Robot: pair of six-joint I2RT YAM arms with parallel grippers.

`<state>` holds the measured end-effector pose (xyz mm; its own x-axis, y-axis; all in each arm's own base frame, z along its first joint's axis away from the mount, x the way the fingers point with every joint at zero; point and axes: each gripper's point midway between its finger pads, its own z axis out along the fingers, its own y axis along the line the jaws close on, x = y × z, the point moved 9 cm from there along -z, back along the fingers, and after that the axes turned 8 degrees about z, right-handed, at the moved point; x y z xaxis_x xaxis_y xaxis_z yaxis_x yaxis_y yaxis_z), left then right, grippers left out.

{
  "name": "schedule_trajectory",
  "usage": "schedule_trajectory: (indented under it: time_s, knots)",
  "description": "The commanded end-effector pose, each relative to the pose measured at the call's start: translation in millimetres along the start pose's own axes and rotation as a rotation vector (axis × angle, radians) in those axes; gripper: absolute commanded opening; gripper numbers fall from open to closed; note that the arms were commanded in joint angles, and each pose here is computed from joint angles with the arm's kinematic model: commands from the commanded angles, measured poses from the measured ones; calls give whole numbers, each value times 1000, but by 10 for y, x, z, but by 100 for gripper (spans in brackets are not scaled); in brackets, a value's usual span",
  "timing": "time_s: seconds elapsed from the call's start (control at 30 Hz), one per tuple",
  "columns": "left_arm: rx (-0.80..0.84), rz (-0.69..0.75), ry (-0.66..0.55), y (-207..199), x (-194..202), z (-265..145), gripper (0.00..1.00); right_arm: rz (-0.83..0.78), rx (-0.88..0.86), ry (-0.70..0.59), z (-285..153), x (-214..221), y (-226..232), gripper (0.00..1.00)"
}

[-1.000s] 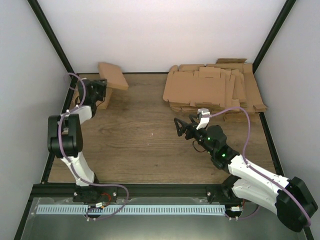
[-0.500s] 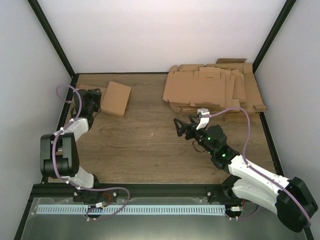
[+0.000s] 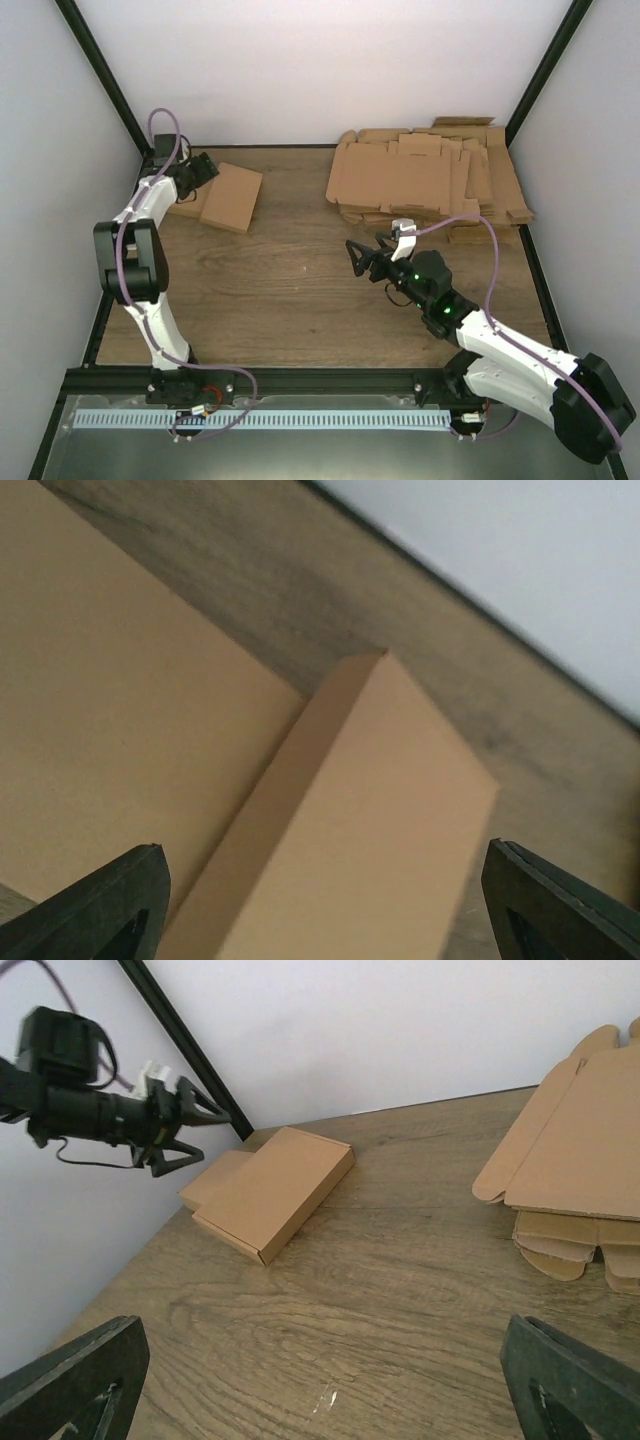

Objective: Fold the paper box

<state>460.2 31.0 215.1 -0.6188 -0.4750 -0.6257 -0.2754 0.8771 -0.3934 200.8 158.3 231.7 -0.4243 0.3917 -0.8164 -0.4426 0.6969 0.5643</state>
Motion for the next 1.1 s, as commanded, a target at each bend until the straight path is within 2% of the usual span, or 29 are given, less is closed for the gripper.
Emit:
schedule_trajectory:
  time_s: [0.0,0.1,0.3,0.37,0.5,0.7,0.87,1.07]
  knots:
    - [-25,220,279,149,245,183,88,4,-33,-43,-33,-154,91,100]
    - [31,242,341,181,251,245,88,9,-50,-36,-35,-163,116,100]
    - [-83,232,396,392,302,277,88,13,-72,-27,-50,-181,151,100]
    - [-65,227,411,399,358,283,88,16,-78,-23,-50,-179,157,100]
    - [-23,186,481,407,525,304,80,23,-89,-11,-41,-168,166,100]
    - [81,96,458,394,674,212,82,32,-101,-1,-24,-160,175,100]
    - [122,38,488,415,753,283,78,34,-99,1,-30,-157,172,100]
    - [281,-67,467,437,792,184,77,32,-94,-2,-32,-165,173,100]
